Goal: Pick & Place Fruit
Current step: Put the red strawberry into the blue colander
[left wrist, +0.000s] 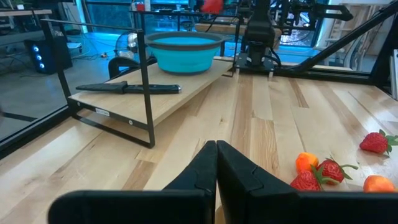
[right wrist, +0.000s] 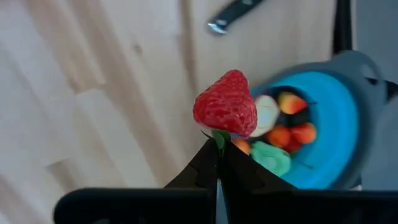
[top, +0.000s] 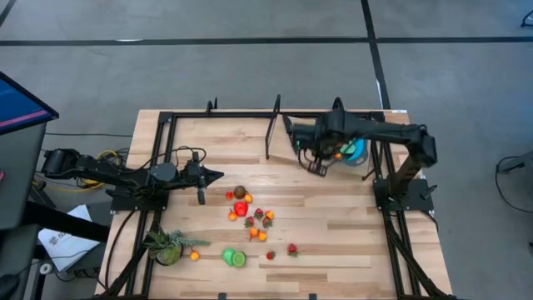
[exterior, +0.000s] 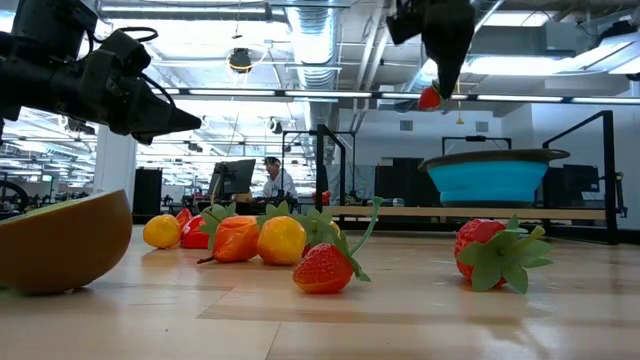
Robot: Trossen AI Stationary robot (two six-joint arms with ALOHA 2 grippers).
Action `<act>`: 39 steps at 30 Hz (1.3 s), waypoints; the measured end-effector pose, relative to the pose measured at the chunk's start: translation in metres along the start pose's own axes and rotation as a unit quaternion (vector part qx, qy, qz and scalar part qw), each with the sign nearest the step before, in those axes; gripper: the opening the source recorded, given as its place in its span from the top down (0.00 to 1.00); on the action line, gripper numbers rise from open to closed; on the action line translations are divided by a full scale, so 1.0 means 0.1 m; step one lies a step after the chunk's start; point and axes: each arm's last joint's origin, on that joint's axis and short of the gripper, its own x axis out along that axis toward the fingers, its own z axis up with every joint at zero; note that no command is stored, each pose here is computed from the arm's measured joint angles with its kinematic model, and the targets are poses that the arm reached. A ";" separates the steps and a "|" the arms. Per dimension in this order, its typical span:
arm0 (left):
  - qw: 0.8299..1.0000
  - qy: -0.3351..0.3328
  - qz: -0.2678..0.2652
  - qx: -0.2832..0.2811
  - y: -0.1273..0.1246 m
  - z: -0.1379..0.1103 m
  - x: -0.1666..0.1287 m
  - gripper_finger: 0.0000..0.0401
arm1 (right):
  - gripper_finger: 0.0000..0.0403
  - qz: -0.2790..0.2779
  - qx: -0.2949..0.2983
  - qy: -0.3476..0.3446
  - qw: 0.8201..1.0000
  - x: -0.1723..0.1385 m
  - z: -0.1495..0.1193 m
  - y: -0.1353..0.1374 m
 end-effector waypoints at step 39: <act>1.000 0.000 0.000 0.000 0.00 0.00 0.00 1.00 | 0.75 -0.011 0.090 0.102 0.991 0.71 -0.15 -1.21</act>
